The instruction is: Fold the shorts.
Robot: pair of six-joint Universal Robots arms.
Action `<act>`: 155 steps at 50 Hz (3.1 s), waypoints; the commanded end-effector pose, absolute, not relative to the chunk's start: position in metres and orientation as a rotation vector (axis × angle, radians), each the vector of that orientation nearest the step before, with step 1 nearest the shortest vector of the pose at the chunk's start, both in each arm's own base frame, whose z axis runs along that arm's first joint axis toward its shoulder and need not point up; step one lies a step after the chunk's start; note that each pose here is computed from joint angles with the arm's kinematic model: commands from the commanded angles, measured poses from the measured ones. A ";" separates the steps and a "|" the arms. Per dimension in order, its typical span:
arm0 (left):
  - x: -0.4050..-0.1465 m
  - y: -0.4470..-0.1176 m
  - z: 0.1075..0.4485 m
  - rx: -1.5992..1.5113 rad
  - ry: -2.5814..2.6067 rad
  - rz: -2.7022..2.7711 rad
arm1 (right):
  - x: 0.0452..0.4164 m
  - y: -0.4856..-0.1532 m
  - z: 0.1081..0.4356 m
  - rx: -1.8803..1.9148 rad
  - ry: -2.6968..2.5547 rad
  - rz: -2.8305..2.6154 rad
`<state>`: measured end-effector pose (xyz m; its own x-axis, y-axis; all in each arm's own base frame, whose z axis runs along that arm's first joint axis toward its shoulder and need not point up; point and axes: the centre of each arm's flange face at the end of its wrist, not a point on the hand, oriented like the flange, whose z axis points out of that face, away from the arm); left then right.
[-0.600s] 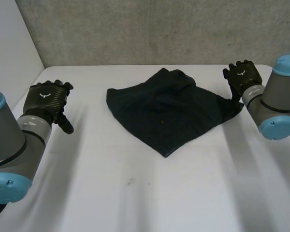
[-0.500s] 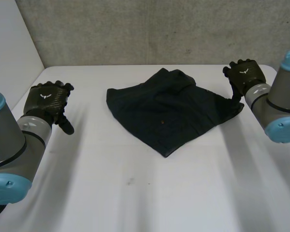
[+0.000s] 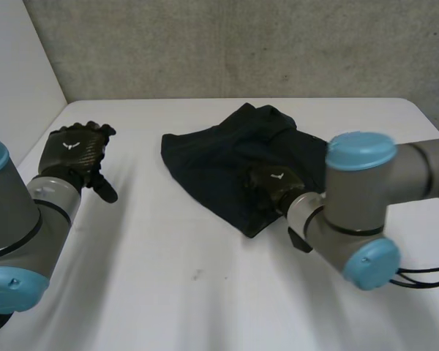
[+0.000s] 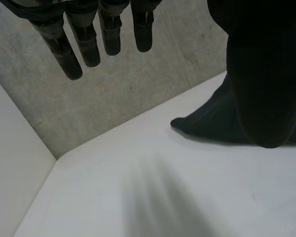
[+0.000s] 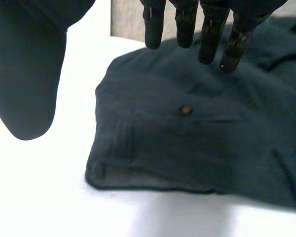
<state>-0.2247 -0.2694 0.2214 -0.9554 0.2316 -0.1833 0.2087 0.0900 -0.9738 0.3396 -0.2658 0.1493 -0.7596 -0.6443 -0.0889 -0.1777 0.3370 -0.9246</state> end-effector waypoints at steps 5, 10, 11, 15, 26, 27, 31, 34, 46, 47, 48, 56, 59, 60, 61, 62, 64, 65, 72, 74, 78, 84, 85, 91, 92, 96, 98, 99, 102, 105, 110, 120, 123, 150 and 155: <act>-0.223 -0.270 0.222 -0.420 -2.291 2.038 | 0.359 -0.279 0.107 -0.735 2.211 -1.388; -0.223 -0.269 0.221 -0.421 -2.296 2.033 | 0.361 -0.284 0.097 -0.739 2.217 -1.387; -0.223 -0.269 0.221 -0.421 -2.296 2.033 | 0.361 -0.285 0.096 -0.742 2.217 -1.392; -0.224 -0.269 0.221 -0.427 -2.293 2.031 | 0.363 -0.288 0.096 -0.773 2.211 -1.417; -0.223 -0.268 0.221 -0.425 -2.292 2.031 | 0.361 -0.293 0.109 -0.798 2.209 -1.505; -0.223 -0.268 0.222 -0.427 -2.291 2.033 | 0.361 -0.294 0.111 -0.794 2.205 -1.511; -0.223 -0.268 0.221 -0.427 -2.293 2.031 | 0.362 -0.295 0.121 -0.784 2.182 -1.534; -0.223 -0.268 0.221 -0.427 -2.293 2.031 | 0.362 -0.297 0.131 -0.775 2.162 -1.551; -0.224 -0.267 0.220 -0.432 -2.296 2.025 | 0.361 -0.296 0.113 -0.805 2.193 -1.513; -0.224 -0.267 0.220 -0.432 -2.296 2.025 | 0.362 -0.296 0.112 -0.807 2.194 -1.512; -0.224 -0.267 0.220 -0.432 -2.296 2.025 | 0.362 -0.297 0.111 -0.811 2.195 -1.512; -0.225 -0.269 0.220 -0.442 -2.285 2.020 | 0.362 -0.297 0.143 -0.814 2.140 -1.571; -0.227 -0.272 0.220 -0.462 -2.263 2.014 | 0.359 -0.291 0.179 -0.848 2.087 -1.635; -0.228 -0.273 0.220 -0.468 -2.254 2.013 | 0.358 -0.289 0.187 -0.864 2.072 -1.654; -0.231 -0.277 0.220 -0.478 -2.230 2.021 | 0.357 -0.285 0.201 -0.910 2.043 -1.682; -0.233 -0.280 0.219 -0.484 -2.221 2.024 | 0.357 -0.281 0.206 -0.942 2.031 -1.687; -0.236 -0.285 0.217 -0.494 -2.199 2.027 | 0.355 -0.275 0.216 -1.003 2.009 -1.694; -0.239 -0.289 0.215 -0.501 -2.186 2.031 | 0.354 -0.268 0.226 -1.060 1.984 -1.698; -0.253 -0.311 0.200 -0.523 -2.119 2.058 | 0.341 -0.242 0.249 -1.267 1.990 -1.676; -0.256 -0.317 0.195 -0.524 -2.118 2.057 | 0.338 -0.237 0.250 -1.303 2.005 -1.656; -0.267 -0.331 0.171 -0.548 -2.144 2.012 | 0.330 -0.227 0.253 -1.340 2.025 -1.626; -0.295 -0.333 0.134 -0.644 -2.150 1.898 | 0.322 -0.220 0.260 -1.331 2.025 -1.637; -0.297 -0.331 0.131 -0.657 -2.150 1.882 | 0.322 -0.220 0.258 -1.330 2.031 -1.632; -0.305 -0.323 0.122 -0.801 -2.145 1.798 | 0.320 -0.221 0.251 -1.320 2.038 -1.636; -0.304 -0.323 0.123 -0.833 -2.144 1.808 | 0.320 -0.221 0.252 -1.319 2.035 -1.641; -0.302 -0.324 0.123 -0.888 -2.148 1.832 | 0.320 -0.220 0.251 -1.316 2.038 -1.636; -0.302 -0.327 0.125 -0.906 -2.142 1.852 | 0.319 -0.219 0.252 -1.316 2.037 -1.638; -0.301 -0.328 0.125 -0.907 -2.141 1.859 | 0.319 -0.219 0.253 -1.315 2.035 -1.642; -0.304 -0.335 0.129 -0.892 -2.120 1.898 | 0.317 -0.215 0.259 -1.314 2.020 -1.658; -0.308 -0.343 0.134 -0.875 -2.104 1.935 | 0.314 -0.211 0.264 -1.309 2.012 -1.667; -0.318 -0.355 0.123 -0.879 -2.088 1.941 | 0.307 -0.201 0.269 -1.308 2.011 -1.669; -0.330 -0.364 0.111 -0.889 -2.062 1.952 | 0.286 -0.208 0.271 -1.254 2.072 -1.692; -0.330 -0.364 0.116 -0.885 -2.062 1.958 | 0.279 -0.216 0.270 -1.235 2.106 -1.699; -0.303 -0.234 0.207 -0.981 -2.109 1.827 | 0.240 -0.270 0.188 -0.736 2.433 -1.289; -0.299 -0.240 0.209 -0.946 -2.146 1.861 | 0.237 -0.255 0.198 -0.699 2.398 -1.339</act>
